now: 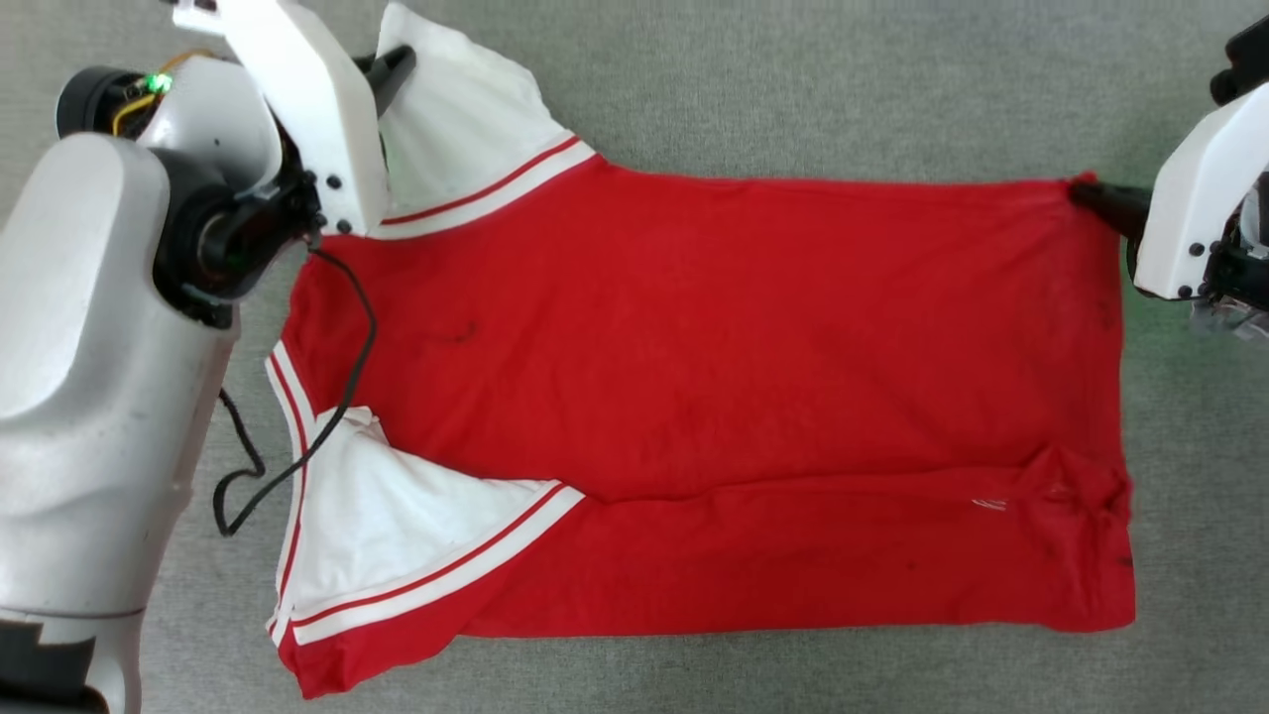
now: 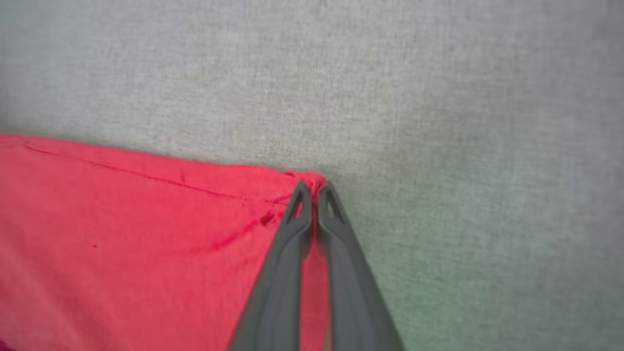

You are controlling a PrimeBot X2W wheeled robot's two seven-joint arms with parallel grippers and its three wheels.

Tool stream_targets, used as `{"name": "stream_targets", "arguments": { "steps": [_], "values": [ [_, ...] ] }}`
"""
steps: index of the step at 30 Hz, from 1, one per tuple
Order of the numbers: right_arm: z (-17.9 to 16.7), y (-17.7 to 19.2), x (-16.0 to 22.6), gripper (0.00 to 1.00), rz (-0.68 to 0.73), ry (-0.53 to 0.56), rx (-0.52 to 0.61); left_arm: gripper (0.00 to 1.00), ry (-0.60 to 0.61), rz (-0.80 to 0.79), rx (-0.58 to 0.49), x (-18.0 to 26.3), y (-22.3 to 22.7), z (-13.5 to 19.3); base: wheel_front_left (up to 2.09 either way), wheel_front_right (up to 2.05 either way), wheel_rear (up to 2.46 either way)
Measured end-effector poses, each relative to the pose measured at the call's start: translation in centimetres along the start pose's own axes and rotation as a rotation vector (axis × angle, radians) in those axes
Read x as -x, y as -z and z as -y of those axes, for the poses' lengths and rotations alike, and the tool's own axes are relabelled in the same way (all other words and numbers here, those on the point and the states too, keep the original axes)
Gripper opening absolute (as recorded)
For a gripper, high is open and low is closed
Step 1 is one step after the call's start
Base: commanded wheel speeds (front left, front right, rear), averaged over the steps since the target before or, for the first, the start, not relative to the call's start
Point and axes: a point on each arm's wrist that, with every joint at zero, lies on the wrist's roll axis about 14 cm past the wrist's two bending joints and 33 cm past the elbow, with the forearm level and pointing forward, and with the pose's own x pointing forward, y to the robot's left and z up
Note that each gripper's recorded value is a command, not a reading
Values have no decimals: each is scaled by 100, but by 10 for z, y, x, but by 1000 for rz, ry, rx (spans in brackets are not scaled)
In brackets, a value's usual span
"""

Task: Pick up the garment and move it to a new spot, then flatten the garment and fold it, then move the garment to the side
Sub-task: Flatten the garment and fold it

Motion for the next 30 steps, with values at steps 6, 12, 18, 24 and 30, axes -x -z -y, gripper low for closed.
{"name": "stream_targets", "arguments": {
  "steps": [6, 12, 18, 24, 30],
  "values": [
    [-3, -31, 40, 0, 204, 0, 11, 0, -17, 80, 46, 31, -2, -3, 0, 0, 0],
    [-9, -13, 70, 0, 289, -8, -12, 0, -39, 140, 137, 70, 27, -3, 0, 0, 0],
    [-17, 29, 88, 0, 302, -22, -61, 0, -73, 145, 286, 106, 82, 1, 0, 0, 0],
    [-22, 76, 91, 0, 293, -34, -144, 0, -84, 52, 423, 123, 152, 19, 0, 0, 0],
    [-23, 116, 84, 100, 279, -28, -212, 100, -58, -35, 512, 119, 196, 42, 0, 0, 0]
  ]
}}
